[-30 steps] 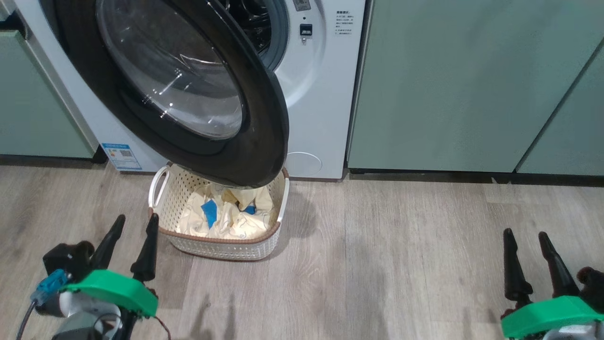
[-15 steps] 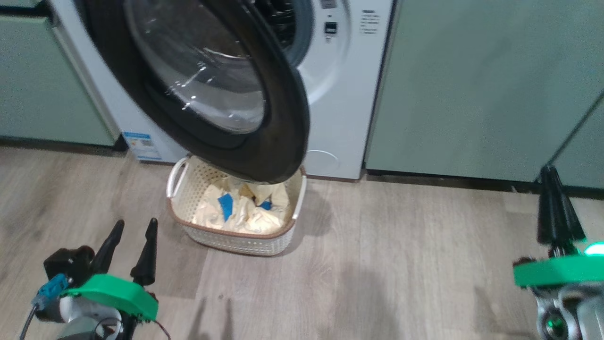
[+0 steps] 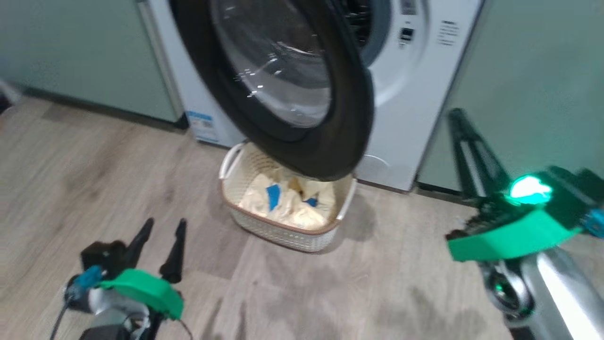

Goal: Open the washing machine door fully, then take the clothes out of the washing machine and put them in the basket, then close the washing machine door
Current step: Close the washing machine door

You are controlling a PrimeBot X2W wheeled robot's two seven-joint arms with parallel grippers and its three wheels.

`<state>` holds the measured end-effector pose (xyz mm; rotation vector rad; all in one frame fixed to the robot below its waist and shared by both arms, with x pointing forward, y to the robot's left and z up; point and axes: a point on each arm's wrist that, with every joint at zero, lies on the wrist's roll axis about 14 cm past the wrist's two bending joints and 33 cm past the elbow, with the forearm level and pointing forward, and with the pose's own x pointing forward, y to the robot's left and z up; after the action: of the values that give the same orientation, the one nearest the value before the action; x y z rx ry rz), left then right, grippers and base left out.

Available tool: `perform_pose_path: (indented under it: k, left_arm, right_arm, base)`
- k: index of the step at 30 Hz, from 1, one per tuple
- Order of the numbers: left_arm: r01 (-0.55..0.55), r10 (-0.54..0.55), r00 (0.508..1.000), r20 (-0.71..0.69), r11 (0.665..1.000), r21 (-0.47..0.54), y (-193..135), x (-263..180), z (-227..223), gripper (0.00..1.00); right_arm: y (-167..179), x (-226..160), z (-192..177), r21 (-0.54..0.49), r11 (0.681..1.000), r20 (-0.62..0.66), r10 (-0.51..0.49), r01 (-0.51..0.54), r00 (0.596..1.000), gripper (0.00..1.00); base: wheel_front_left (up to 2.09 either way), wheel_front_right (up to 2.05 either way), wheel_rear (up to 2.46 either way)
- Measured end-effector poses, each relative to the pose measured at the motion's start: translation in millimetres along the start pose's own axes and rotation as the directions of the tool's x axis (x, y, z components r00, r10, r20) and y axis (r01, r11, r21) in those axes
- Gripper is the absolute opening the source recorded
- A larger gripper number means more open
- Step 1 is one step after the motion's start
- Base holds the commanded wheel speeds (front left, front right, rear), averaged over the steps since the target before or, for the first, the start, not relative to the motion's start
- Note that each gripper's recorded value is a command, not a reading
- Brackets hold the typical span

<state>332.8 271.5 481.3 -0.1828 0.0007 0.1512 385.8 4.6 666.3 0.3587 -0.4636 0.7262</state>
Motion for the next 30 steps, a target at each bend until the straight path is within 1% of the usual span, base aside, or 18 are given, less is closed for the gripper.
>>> perform_pose_path:
  k: [2, 3, 6, 9, 13, 17, 22, 26, 30]
  left_arm:
    - [-0.002, 0.002, 1.000, 0.006, 1.000, 0.002, -0.6, -1.4, 1.9, 1.00]
    - [-0.010, 0.010, 1.000, 0.015, 1.000, -0.006, -0.7, -3.5, 4.4, 1.00]
    - [-0.027, 0.027, 0.999, 0.019, 1.000, 0.000, 4.3, -9.0, 6.3, 1.00]
    - [-0.051, 0.051, 0.998, 0.027, 0.999, -0.006, 11.0, -14.8, 9.1, 1.00]
    - [-0.056, 0.057, 0.998, 0.032, 0.998, -0.019, 8.9, -18.7, 10.4, 1.00]
    - [-0.070, 0.070, 0.997, 0.044, 0.997, -0.013, 12.8, -17.4, 16.2, 1.00]
    - [-0.071, 0.071, 0.997, 0.036, 0.997, 0.002, 11.9, -10.1, 15.6, 1.00]
    - [-0.073, 0.073, 0.997, 0.015, 0.997, -0.004, 8.6, -5.1, 8.4, 1.00]
    - [-0.069, 0.069, 0.998, -0.001, 0.998, -0.001, 5.2, -1.2, 3.1, 1.00]
  right_arm:
    - [20.0, 11.2, -10.3, 0.026, 0.997, -0.021, 0.072, -0.071, 0.997, 0.00]
    - [39.4, 20.3, -22.8, 0.045, 0.990, -0.048, 0.139, -0.137, 0.989, 0.00]
    - [62.7, 27.5, -45.4, 0.068, 0.975, -0.104, 0.218, -0.211, 0.971, 0.00]
    - [82.4, 28.0, -72.3, 0.099, 0.961, -0.171, 0.274, -0.260, 0.946, 0.00]
    - [99.1, 25.4, -108.3, 0.138, 0.949, -0.260, 0.310, -0.283, 0.914, 0.00]
    - [99.9, 23.9, -137.9, 0.137, 0.949, -0.337, 0.314, -0.284, 0.888, 0.00]
    - [81.6, 22.3, -170.4, 0.120, 0.962, -0.421, 0.274, -0.246, 0.865, 0.00]
    - [62.0, 27.2, -185.5, 0.100, 0.973, -0.456, 0.232, -0.210, 0.859, 0.00]
    - [47.5, 33.4, -192.4, 0.091, 0.980, -0.468, 0.198, -0.176, 0.861, 0.00]
  base:
    - [0.00, 0.00, 0.00]
    - [0.00, 0.00, 0.00]
    - [0.00, 0.00, 0.00]
    - [0.00, 0.00, 0.00]
    - [0.00, 0.00, 0.00]
    - [0.00, 0.00, 0.00]
    - [0.00, 0.00, 0.00]
    - [0.00, 0.00, 0.00]
    - [0.00, 0.00, 0.00]
